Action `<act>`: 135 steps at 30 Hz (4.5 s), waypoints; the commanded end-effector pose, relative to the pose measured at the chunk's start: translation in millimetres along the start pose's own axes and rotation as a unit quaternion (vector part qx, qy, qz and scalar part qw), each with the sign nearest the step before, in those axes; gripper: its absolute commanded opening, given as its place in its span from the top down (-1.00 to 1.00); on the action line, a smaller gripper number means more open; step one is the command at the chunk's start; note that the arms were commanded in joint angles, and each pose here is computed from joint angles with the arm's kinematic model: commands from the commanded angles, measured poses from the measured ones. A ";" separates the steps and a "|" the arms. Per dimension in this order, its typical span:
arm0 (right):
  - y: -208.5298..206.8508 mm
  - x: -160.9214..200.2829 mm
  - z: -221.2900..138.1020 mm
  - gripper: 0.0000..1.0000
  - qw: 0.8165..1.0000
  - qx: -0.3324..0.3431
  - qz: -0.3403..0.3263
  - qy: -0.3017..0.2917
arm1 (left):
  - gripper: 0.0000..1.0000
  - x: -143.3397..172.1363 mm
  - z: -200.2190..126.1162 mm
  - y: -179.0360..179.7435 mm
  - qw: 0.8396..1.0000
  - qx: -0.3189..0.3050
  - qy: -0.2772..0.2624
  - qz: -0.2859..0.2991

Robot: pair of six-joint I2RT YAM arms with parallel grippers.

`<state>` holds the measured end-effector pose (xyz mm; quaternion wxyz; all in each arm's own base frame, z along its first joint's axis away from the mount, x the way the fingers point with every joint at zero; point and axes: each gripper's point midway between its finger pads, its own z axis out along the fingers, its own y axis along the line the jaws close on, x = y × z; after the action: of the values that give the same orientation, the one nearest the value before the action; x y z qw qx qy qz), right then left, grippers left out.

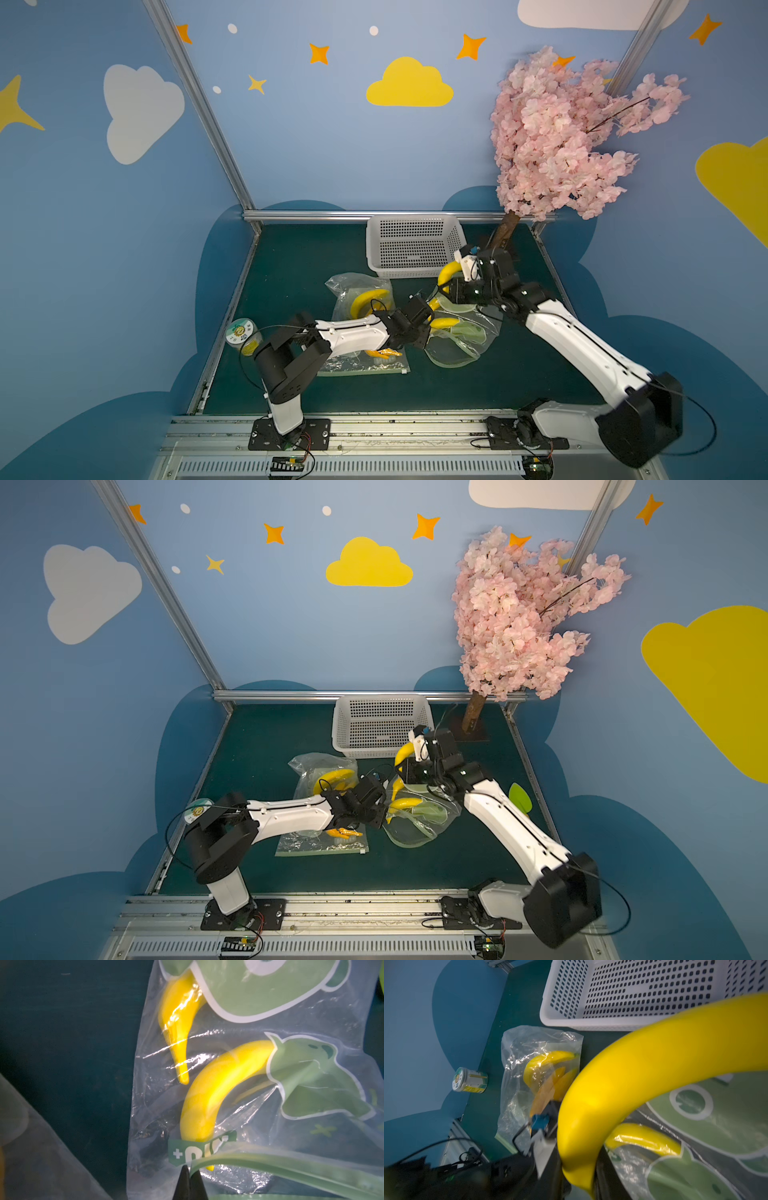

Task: Open the zip-top bag and take out the banana
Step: Place the banana in the basket, then pick up the banana from the zipper food storage bag.

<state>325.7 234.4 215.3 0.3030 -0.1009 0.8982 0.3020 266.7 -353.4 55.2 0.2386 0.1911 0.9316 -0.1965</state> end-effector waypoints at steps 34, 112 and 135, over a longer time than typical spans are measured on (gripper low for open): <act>1.8 -12.1 -11.7 -0.14 0.999 0.042 -0.025 -0.019 | 0.94 -16.7 -13.6 -27.3 0.996 0.083 -0.043 0.009; -64.1 196.9 38.8 -0.07 0.988 0.129 0.069 -0.054 | 0.94 10.9 -15.9 -68.6 0.981 0.155 -0.116 0.018; -73.5 216.5 68.3 0.53 0.963 0.250 0.020 0.099 | 0.94 14.9 -18.0 -63.6 0.979 0.154 -0.136 -0.003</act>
<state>231.6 226.7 21.4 0.2823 -0.0113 0.9536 0.1039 230.8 -380.0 66.6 0.3301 0.1760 0.8687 -0.3246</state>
